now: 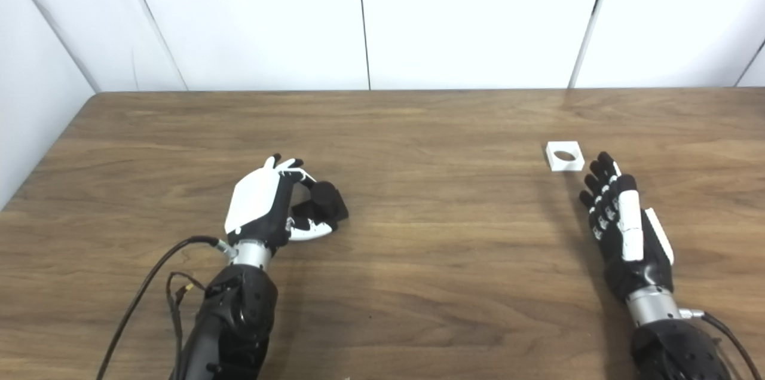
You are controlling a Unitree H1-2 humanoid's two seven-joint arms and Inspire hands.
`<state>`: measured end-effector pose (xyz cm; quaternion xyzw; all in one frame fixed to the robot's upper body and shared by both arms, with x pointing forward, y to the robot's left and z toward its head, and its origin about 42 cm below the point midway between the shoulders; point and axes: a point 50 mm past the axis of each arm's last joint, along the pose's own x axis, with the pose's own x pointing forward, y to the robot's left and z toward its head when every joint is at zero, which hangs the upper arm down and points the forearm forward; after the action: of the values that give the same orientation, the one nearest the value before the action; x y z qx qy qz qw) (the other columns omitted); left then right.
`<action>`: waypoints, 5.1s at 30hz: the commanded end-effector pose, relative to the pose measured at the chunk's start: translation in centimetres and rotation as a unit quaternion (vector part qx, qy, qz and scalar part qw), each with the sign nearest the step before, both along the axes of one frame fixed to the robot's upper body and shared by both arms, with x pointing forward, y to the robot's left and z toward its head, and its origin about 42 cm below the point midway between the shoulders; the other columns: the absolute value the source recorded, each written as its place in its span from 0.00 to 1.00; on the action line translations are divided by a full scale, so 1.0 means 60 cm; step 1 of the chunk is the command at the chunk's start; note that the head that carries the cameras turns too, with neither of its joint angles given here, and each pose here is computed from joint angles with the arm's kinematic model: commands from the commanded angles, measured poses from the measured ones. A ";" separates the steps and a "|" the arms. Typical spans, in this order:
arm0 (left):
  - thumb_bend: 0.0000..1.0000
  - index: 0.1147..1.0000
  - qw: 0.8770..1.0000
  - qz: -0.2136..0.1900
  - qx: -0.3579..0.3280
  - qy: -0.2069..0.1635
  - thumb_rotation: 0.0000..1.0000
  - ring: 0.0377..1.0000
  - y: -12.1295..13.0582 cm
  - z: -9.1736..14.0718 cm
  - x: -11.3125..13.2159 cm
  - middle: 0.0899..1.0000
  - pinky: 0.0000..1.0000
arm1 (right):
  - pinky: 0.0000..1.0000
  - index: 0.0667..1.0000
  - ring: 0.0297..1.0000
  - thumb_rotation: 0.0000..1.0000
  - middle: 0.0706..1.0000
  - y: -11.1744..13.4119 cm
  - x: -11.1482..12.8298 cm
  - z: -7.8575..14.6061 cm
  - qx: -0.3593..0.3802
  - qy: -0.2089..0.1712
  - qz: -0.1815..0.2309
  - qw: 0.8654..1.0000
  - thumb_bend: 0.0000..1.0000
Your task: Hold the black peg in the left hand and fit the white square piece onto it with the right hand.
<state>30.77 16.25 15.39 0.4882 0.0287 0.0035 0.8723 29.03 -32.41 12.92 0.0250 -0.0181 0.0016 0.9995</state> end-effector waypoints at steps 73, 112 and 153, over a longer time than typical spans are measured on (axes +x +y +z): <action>0.52 0.43 0.985 -0.161 -0.031 0.060 0.07 1.00 -0.090 -0.034 -0.118 0.92 1.00 | 1.00 1.00 1.00 0.83 1.00 0.030 0.031 0.075 -0.022 -0.054 -0.006 0.998 0.65; 0.52 0.43 0.987 -0.150 -0.030 0.057 0.07 1.00 -0.083 -0.035 -0.108 0.92 1.00 | 0.97 0.76 1.00 0.28 1.00 -0.072 0.211 0.254 -0.494 -0.071 -0.007 0.867 0.87; 0.52 0.43 0.989 -0.138 -0.033 0.045 0.07 1.00 -0.088 -0.032 -0.093 0.91 1.00 | 1.00 0.73 1.00 0.25 1.00 -0.042 0.278 0.277 -0.666 0.004 0.088 0.741 0.94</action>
<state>25.02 10.66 14.70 0.4411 -0.0247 -0.1335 0.8871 44.61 -34.52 25.53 -0.6218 0.0332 0.1254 0.7723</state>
